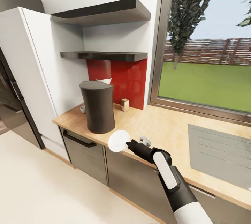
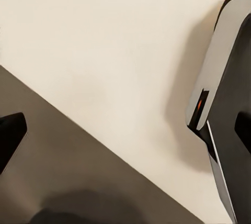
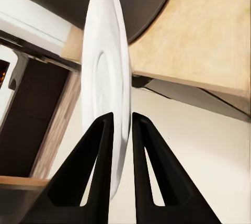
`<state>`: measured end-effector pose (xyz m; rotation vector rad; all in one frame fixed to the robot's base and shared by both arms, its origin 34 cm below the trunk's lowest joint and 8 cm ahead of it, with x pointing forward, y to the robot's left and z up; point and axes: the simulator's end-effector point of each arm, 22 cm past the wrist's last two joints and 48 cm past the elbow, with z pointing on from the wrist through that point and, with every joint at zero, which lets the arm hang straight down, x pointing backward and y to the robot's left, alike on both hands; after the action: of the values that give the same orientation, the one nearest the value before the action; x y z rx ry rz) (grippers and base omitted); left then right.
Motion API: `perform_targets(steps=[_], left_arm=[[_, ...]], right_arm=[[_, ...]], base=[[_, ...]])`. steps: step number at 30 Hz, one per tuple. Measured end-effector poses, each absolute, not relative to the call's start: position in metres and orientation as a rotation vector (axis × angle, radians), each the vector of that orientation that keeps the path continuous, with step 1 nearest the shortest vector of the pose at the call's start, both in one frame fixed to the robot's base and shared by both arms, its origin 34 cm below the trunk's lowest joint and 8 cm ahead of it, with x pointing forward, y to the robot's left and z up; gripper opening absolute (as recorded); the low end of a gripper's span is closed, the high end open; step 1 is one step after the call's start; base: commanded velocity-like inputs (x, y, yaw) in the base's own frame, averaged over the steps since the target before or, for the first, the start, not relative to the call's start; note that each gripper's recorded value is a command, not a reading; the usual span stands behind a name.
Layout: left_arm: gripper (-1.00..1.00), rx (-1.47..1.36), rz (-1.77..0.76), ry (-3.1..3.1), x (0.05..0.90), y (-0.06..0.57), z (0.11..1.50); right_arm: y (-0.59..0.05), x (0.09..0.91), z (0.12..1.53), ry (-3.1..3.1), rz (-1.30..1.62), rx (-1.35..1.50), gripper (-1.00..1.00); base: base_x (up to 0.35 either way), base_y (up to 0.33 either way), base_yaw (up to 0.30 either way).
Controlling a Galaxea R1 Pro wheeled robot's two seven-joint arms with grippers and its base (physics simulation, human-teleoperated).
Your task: Set up a coffee station on the kitchen countertop: keep the coffee maker on the countertop, move the bottle of coffee from the kitchen shelf to the counter next to the coffee maker, place a paper coffee filter on top of the coffee maker, put the saucer next to the coffee maker with the coffee cup on the saucer, and place the electric kettle next to the coffee maker.
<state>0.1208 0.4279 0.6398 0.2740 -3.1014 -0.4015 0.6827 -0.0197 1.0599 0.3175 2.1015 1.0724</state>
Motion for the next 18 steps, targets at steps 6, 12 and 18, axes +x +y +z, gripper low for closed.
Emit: perform_targets(steps=[6, 12, 18], left_arm=[[1.0, 0.271, -0.402, -3.095, 0.1184, 0.4286, 0.6399], [1.0, 0.271, -0.399, -3.092, 0.1172, 0.4272, 0.6396], [1.0, 0.272, -0.399, -3.092, 0.1169, 0.4273, 0.6396]], right_arm=[[-0.02, 0.6828, 1.0599, 2.102, 1.073, 0.318, -1.0], [-0.0202, 0.6828, 1.0601, 2.101, 1.072, 0.319, -1.0], [-0.0201, 0.6826, 1.0602, 2.101, 1.072, 0.318, -1.0]], base=[[0.0, 0.0, -0.269], [0.066, 0.0, -0.269], [0.152, 0.009, -0.269]])
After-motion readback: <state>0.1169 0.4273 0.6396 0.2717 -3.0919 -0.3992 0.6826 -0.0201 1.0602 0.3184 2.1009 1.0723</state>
